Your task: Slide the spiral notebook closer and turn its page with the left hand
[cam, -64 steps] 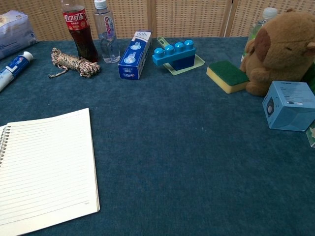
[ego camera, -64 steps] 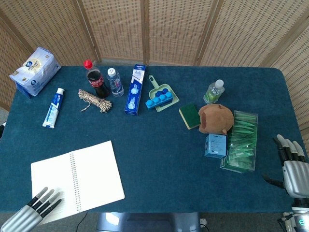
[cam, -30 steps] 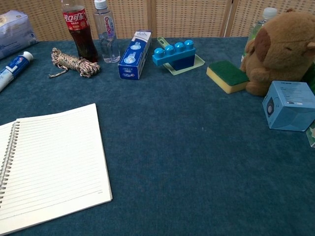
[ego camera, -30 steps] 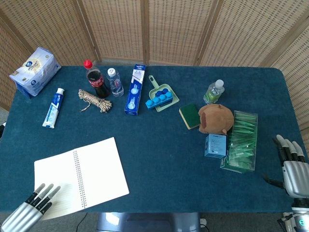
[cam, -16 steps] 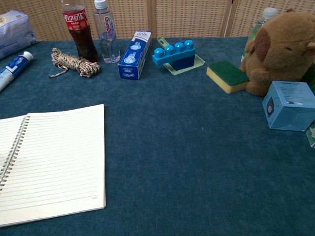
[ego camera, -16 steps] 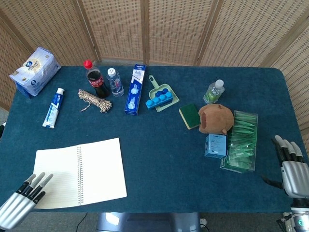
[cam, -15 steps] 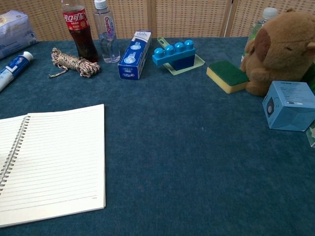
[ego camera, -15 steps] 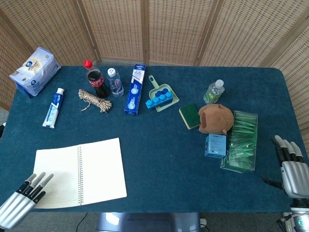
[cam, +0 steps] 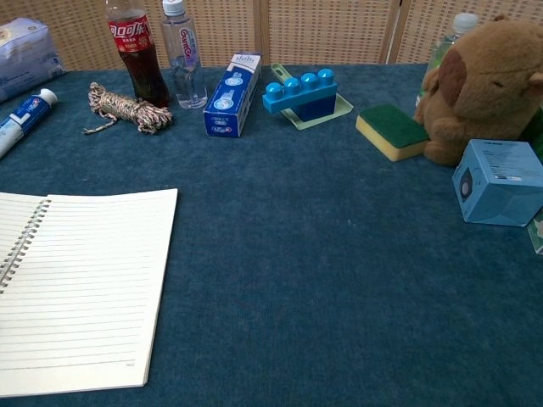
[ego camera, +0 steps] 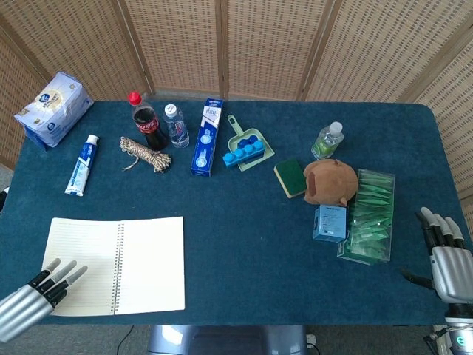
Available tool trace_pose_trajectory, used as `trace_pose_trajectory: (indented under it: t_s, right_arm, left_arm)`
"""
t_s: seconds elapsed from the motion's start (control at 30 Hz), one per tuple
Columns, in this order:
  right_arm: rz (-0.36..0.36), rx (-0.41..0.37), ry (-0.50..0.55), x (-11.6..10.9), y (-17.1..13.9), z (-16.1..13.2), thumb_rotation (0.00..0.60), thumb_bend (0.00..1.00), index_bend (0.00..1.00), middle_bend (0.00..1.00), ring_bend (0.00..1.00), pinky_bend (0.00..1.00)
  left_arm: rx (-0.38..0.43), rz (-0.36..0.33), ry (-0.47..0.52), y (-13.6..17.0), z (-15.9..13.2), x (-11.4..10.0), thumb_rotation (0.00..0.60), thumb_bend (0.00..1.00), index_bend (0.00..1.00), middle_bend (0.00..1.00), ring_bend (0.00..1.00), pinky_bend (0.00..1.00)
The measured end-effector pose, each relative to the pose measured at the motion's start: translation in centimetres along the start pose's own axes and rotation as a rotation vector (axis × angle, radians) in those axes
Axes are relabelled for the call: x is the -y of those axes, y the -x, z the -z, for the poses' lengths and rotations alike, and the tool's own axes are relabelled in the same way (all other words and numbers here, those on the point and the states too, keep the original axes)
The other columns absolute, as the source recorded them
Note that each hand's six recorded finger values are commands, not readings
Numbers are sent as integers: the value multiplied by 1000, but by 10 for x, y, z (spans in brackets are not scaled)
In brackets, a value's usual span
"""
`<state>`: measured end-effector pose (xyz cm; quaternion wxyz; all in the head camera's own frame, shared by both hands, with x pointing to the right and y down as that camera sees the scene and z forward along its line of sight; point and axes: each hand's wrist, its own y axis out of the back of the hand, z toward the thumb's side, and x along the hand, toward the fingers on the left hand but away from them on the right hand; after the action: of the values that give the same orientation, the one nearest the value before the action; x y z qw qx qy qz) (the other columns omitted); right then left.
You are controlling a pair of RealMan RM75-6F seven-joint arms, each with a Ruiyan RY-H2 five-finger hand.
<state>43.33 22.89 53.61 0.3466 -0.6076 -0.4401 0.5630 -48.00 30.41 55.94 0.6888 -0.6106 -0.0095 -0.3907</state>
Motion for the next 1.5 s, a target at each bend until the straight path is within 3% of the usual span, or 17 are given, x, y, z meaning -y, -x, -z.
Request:
trace_pose_trajectory:
  t_s: [0.2,0.4,0.73,1.2,1.5]
  right_arm:
    - [-2,-1,0,0,-1,-1,598,0,0,0,0,0]
    - [-10,0,-7,3,0,-1,599,0,0,0,0,0]
    - [-6,4,-1,1,-1,0,599,0,0,0,0,0]
    - [-15,2,-6,4,0,-1,598,0,0,0,0,0]
    - [-15,2,-4,3,-1,-1,598,0,0,0,0,0]
  left_arm:
    - [83,45,-75,1,12,-11,600,442,678,0,30,176]
    - [163,38,-139,-16,14,-22,600,443,679,0,22,170]
    - [287,-64,-238,-68,11,-50,600,445,679,0,15,165]
    - [264,-239,-240,-115,15,-78,600,443,671,0,15,174]
    - [345,-329,-213,-147,2,-91,600,445,667,0,24,187]
